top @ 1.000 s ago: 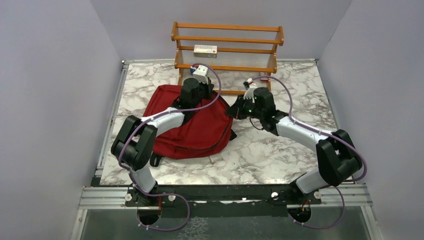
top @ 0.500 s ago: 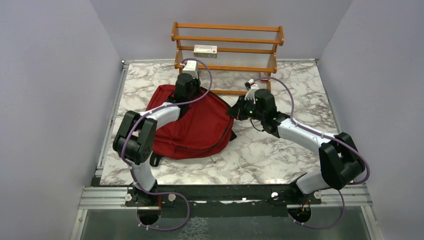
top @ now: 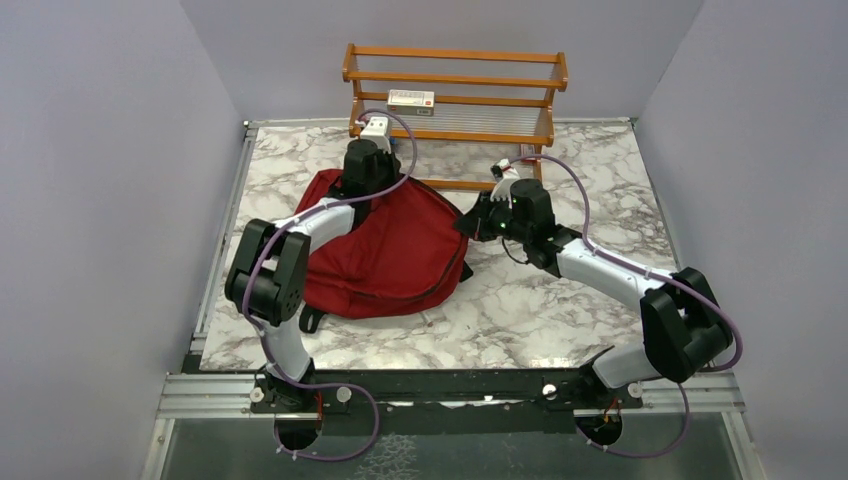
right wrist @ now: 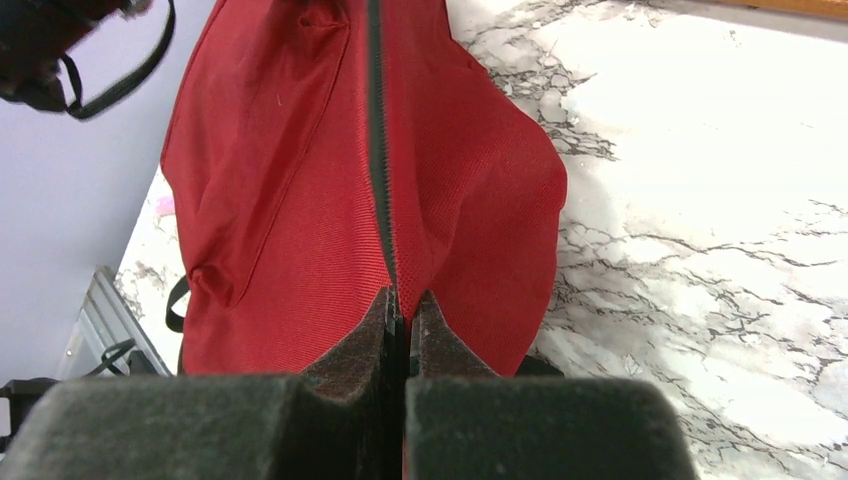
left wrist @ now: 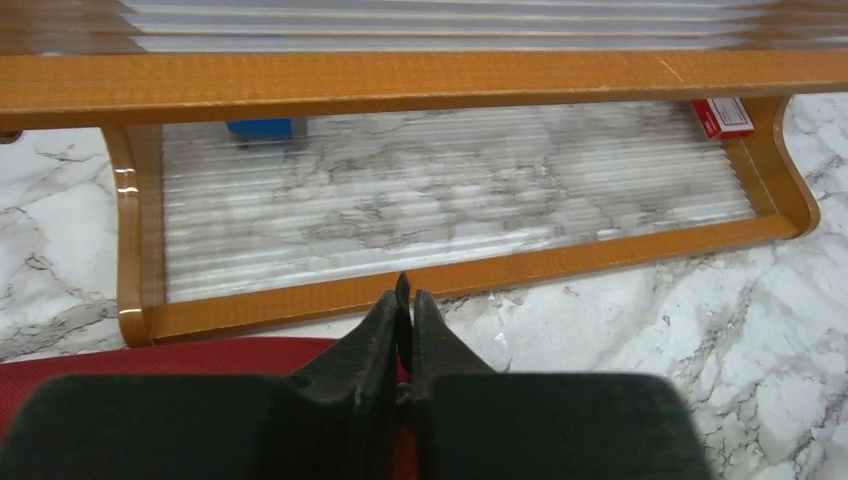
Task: Pack the student bag
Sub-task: Unzip the student bag at the center of the board.
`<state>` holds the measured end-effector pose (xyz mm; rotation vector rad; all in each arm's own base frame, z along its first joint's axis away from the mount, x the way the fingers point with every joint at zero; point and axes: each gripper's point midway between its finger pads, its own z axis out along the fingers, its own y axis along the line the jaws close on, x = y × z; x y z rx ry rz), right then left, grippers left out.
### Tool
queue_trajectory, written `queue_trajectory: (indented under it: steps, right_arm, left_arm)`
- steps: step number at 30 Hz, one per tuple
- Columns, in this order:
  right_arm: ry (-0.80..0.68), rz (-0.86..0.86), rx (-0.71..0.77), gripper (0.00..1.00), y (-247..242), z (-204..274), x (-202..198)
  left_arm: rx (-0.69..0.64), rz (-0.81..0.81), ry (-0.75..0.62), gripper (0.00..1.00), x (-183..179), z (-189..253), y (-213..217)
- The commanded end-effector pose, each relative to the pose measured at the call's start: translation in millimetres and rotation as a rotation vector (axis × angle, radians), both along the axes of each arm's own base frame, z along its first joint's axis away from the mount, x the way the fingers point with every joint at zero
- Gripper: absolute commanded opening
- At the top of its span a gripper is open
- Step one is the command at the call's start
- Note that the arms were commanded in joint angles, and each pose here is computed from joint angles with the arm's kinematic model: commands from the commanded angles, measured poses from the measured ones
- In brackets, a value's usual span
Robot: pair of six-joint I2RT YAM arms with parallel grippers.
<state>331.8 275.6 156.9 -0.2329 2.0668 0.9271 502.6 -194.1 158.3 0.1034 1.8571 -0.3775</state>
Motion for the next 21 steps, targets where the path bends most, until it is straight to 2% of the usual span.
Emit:
queue_trajectory:
  steps: [1,4,8,15,21]
  right_arm:
    - [-0.006,0.026,-0.02,0.0,-5,4,-10]
    - [-0.016,0.045,-0.014,0.0,-2,6,-12]
    - [-0.023,0.055,-0.024,0.01,-2,5,-12]
    - [-0.022,0.025,-0.091,0.03,-11,-6,-7]
    - [-0.005,-0.023,-0.16,0.04,-24,-20,-4]
  left_arm:
    - [-0.017,0.06,-0.043,0.21,26,30,38]
    - [-0.063,0.023,-0.031,0.4,21,40,35]
    - [-0.108,0.025,-0.033,0.54,11,53,45]
    - [-0.178,0.107,0.072,0.62,-18,38,73]
    - [-0.228,0.146,0.292,0.67,-45,-1,76]
